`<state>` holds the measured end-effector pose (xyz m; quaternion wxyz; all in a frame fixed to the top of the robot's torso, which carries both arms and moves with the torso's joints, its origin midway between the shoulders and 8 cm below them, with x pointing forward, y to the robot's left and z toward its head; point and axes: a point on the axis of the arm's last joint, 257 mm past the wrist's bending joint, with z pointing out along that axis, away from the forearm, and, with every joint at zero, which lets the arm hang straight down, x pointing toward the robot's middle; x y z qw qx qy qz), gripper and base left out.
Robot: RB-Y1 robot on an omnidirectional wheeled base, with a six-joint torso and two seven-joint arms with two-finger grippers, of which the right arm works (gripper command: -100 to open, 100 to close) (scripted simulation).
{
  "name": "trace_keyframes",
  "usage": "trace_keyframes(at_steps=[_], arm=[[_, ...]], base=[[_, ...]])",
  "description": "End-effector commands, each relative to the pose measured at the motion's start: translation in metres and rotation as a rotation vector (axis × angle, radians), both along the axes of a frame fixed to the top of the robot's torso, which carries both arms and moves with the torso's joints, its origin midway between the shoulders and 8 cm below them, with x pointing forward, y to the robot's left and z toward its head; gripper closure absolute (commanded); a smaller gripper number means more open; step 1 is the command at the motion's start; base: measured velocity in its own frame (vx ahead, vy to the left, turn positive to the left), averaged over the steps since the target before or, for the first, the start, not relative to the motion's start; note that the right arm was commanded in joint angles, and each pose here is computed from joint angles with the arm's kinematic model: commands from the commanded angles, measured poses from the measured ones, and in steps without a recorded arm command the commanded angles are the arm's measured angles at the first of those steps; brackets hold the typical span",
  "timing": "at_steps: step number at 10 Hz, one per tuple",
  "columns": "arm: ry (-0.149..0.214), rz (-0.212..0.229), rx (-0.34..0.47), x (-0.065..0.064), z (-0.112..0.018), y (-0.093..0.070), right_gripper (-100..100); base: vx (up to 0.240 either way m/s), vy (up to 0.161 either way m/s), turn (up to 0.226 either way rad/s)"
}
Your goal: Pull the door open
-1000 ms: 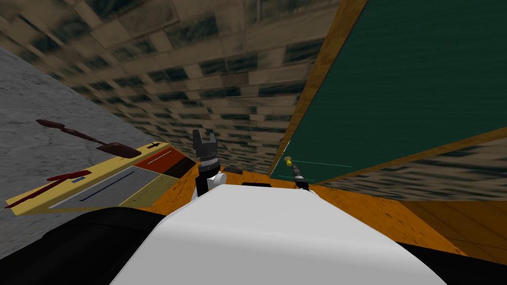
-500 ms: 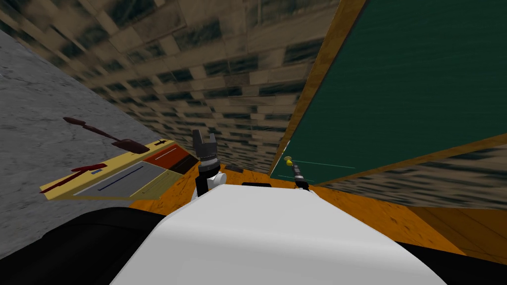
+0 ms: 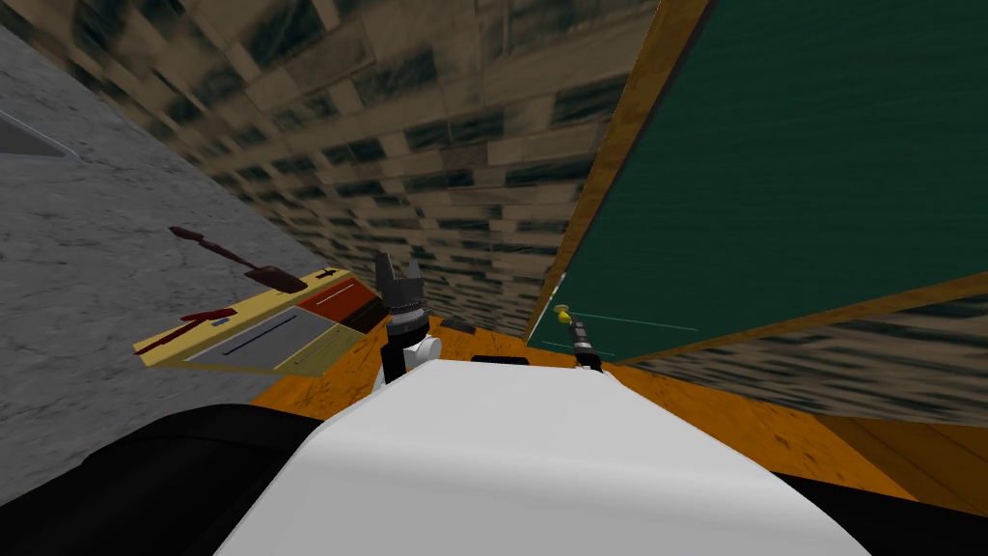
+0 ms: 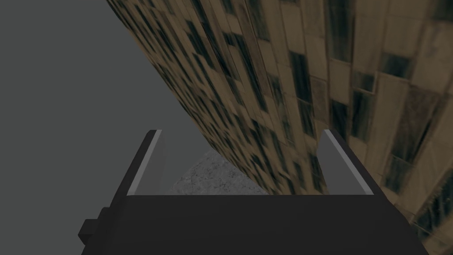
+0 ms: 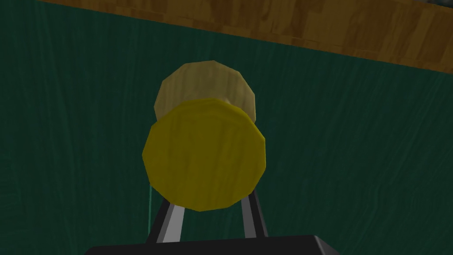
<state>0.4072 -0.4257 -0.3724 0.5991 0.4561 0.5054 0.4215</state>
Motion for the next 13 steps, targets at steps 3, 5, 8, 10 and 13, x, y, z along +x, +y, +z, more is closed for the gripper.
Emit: trace_keyframes(at_steps=[3,5,8,10,13], arm=[[-0.03,0.011,0.105,0.0061,0.0036,0.0097,100],[-0.037,0.006,0.16,0.0069,0.0038,0.0086,100],[-0.045,0.001,0.214,0.0076,0.0038,0.0075,100],[-0.053,-0.004,0.268,0.0083,0.0038,0.0064,100],[-0.07,-0.013,0.374,0.0096,0.0036,0.0043,100]], base=[[-0.041,-0.026,0.053],[-0.039,-0.015,0.06],[-0.015,-0.005,0.026],[-0.059,-0.031,0.088],[-0.041,-0.018,0.066]])
